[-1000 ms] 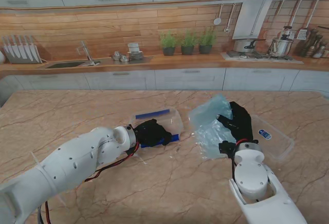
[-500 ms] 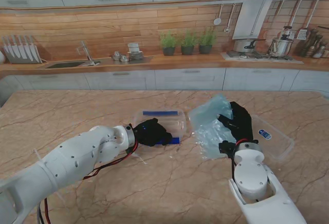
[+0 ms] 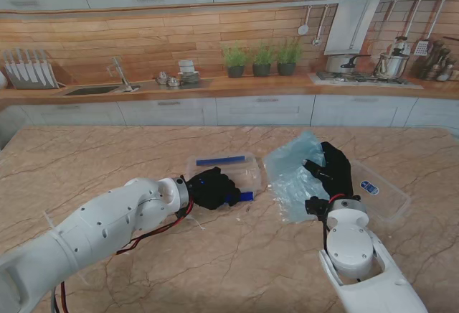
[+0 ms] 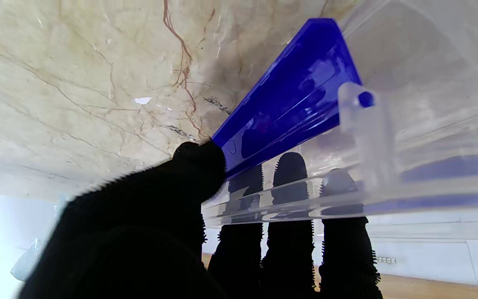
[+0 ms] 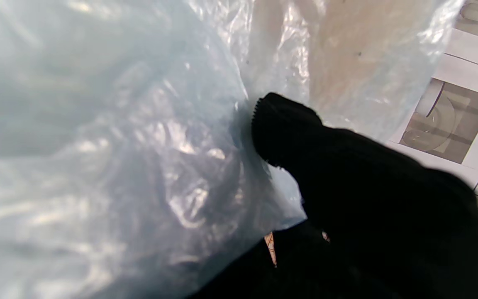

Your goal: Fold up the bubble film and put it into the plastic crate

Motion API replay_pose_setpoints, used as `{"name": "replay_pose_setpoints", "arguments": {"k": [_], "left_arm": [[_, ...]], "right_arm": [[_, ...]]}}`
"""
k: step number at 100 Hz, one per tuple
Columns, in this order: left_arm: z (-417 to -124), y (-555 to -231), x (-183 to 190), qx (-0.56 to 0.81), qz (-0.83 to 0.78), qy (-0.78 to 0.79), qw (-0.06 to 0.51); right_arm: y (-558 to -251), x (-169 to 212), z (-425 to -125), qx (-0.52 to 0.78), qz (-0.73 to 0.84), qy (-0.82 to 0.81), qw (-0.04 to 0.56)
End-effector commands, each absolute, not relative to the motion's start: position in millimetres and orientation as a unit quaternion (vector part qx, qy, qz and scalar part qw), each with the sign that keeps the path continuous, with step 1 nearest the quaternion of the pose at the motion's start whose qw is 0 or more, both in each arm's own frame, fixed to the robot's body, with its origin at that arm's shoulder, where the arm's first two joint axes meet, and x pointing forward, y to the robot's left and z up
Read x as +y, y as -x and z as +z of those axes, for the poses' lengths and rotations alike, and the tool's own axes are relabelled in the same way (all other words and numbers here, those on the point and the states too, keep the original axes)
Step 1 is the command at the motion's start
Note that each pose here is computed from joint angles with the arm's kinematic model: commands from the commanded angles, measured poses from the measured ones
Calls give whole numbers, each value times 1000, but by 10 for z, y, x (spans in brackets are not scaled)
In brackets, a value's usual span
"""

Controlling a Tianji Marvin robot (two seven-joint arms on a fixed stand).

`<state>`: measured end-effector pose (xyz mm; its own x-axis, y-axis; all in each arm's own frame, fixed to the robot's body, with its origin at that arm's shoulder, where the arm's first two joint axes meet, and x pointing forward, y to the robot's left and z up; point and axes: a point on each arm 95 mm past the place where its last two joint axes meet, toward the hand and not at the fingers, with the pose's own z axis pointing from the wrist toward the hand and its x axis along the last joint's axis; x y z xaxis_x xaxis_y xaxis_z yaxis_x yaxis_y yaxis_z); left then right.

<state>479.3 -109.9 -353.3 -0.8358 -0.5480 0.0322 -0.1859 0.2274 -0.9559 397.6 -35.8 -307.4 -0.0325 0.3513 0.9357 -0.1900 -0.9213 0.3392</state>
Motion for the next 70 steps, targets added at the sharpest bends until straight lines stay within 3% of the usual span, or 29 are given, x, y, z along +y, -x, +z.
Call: {"name": "replay_pose_setpoints", "arguments": {"k": [1, 70], "left_arm": [[-3576, -4742, -1098, 766, -577, 237, 157], [-3349, -4519, -1054, 705, -647, 222, 188]], "right_arm": [[-3964, -328, -3068, 59, 717, -669, 186], [-4002, -239, -3054, 88, 721, -667, 166]]}}
